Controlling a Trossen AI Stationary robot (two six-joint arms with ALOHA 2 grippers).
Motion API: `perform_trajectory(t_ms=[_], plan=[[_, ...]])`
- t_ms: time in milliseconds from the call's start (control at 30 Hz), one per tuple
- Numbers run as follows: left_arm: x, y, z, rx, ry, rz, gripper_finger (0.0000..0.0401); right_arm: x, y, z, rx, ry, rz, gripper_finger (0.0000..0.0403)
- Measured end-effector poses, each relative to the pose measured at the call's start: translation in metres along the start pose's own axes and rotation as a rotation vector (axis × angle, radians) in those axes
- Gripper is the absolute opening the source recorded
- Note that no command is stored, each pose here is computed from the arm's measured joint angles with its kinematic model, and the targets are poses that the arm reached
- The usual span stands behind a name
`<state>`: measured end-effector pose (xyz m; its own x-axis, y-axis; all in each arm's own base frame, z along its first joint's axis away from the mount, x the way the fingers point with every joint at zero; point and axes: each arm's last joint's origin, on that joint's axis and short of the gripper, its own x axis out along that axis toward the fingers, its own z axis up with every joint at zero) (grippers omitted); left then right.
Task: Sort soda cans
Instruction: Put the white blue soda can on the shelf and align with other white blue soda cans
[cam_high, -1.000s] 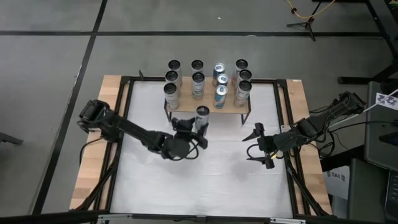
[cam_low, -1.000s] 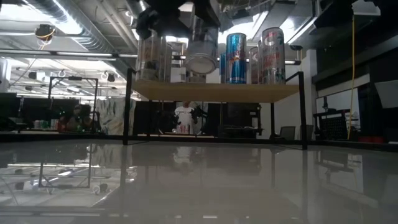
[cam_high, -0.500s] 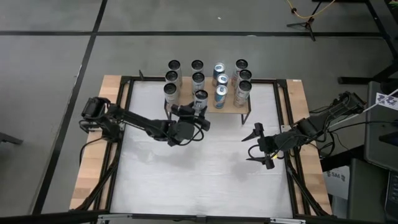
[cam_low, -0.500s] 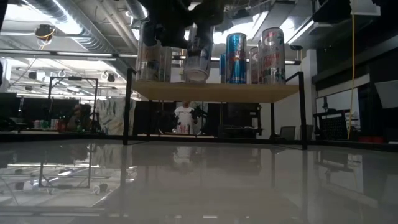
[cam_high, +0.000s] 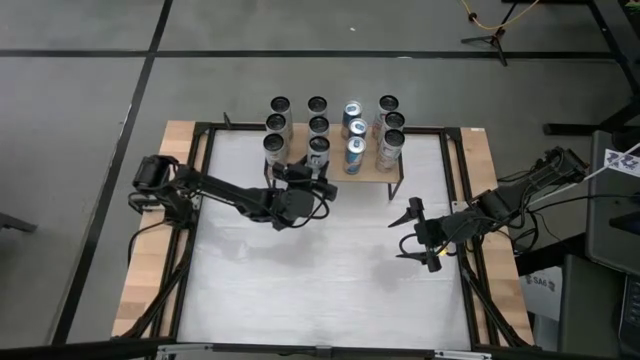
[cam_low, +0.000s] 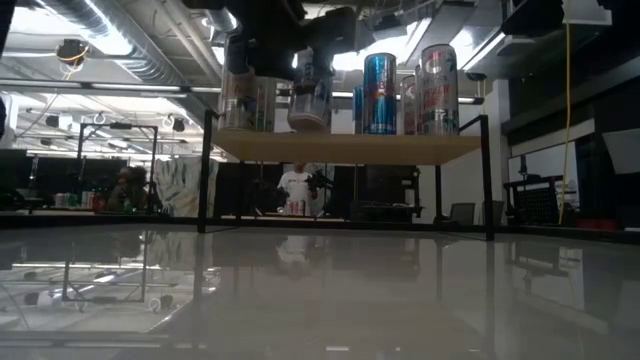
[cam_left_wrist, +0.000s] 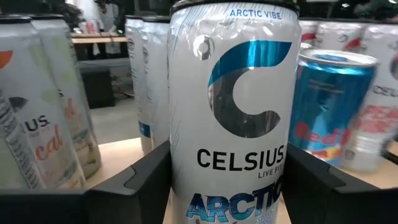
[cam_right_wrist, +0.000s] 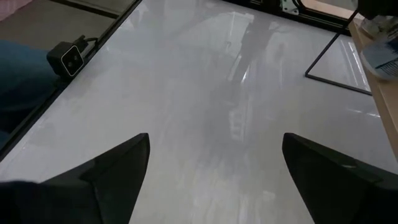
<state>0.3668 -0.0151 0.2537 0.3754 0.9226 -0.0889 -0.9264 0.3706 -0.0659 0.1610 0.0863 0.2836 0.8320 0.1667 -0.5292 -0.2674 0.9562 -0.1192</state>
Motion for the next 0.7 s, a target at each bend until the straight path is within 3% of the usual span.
perform_trajectory(t_ms=[700], plan=[[0.020, -0.009, -0.013, 0.080, -0.052, 0.082, 0.0229, 0.000, 0.000, -0.001, -0.020, 0.009, 0.000, 0.0363]])
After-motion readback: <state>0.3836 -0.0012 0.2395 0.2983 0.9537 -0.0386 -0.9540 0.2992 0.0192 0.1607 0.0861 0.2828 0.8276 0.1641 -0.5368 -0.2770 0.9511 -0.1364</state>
